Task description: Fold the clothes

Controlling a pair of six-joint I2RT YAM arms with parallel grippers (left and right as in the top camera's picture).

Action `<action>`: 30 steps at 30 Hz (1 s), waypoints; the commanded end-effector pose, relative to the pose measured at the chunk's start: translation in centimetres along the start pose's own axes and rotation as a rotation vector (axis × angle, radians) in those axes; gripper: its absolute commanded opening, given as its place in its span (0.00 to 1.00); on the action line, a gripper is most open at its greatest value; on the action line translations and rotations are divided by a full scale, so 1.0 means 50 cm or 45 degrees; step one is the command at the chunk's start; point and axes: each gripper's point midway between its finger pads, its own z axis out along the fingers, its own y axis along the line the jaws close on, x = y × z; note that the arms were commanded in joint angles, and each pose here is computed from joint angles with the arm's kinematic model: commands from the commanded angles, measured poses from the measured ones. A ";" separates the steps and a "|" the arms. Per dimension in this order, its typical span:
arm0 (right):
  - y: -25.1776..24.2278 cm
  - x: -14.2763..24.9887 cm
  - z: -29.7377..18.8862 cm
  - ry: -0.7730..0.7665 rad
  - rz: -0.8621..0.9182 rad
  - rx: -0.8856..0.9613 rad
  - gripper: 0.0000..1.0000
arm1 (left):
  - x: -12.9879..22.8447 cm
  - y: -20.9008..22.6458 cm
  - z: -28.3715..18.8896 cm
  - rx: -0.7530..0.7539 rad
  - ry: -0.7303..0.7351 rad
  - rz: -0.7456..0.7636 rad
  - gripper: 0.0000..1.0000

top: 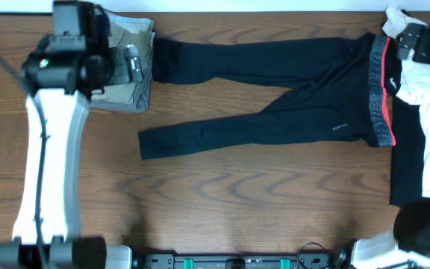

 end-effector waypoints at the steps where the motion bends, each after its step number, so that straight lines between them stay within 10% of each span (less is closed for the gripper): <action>1: 0.010 0.039 -0.043 0.072 0.138 -0.016 0.97 | 0.011 -0.009 -0.075 0.042 -0.039 -0.112 0.98; 21: 0.013 0.276 -0.063 0.641 0.195 0.052 0.90 | 0.350 0.030 0.213 -0.056 0.488 -0.195 1.00; 30: 0.001 0.332 0.008 0.689 0.215 0.048 0.82 | 0.399 0.018 0.295 0.012 0.524 -0.205 0.82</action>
